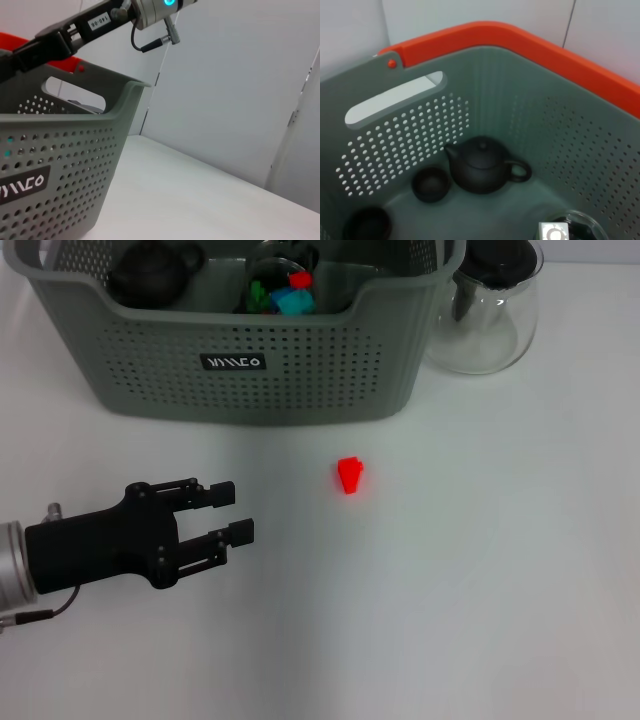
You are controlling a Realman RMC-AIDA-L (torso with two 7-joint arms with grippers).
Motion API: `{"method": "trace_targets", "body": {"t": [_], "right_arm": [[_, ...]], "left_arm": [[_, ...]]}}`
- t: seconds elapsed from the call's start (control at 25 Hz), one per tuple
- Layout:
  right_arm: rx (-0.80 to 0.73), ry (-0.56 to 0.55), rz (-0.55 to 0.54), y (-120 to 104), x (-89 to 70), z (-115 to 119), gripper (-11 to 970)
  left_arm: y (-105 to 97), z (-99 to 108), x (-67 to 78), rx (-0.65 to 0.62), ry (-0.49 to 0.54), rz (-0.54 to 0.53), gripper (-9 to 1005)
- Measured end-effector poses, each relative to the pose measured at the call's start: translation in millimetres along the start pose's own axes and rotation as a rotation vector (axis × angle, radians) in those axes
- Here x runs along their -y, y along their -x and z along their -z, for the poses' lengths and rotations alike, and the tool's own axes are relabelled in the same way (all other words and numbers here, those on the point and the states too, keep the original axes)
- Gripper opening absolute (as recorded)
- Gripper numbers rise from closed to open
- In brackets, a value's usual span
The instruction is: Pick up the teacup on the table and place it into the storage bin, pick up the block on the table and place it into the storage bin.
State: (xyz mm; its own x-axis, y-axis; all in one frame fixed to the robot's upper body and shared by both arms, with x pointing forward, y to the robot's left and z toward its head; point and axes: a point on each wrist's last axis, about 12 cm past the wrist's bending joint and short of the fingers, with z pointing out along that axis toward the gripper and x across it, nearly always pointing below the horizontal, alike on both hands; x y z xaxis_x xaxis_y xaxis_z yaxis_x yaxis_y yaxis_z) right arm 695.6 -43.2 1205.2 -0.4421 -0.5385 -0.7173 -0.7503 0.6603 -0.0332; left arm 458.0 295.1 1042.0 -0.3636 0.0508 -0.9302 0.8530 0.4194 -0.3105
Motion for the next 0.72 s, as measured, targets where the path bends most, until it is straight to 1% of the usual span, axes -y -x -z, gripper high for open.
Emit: {"method": "trace_targets", "body": {"t": [0.28, 0.52, 0.64, 0.72], "right_arm": [[-0.006, 0.010, 0.014, 0.5, -1.5, 0.6, 222], [0.005, 0.014, 0.007, 1.4, -0.1, 3.3, 357], [0.058, 0.035, -0.016, 3.8, 5.3, 16.7, 424], [0.174, 0.088, -0.048, 3.8, 11.9, 42.9, 469]], "left_arm": [[1.2, -1.0, -0.7, 0.000, -0.002, -0.003, 539], [1.3, -1.4, -0.7, 0.001, -0.004, -0.003, 539], [0.7, -0.9, -0.4, 0.001, -0.002, -0.001, 539], [0.4, -0.6, -0.1, 0.001, -0.002, 0.000, 539]]}}
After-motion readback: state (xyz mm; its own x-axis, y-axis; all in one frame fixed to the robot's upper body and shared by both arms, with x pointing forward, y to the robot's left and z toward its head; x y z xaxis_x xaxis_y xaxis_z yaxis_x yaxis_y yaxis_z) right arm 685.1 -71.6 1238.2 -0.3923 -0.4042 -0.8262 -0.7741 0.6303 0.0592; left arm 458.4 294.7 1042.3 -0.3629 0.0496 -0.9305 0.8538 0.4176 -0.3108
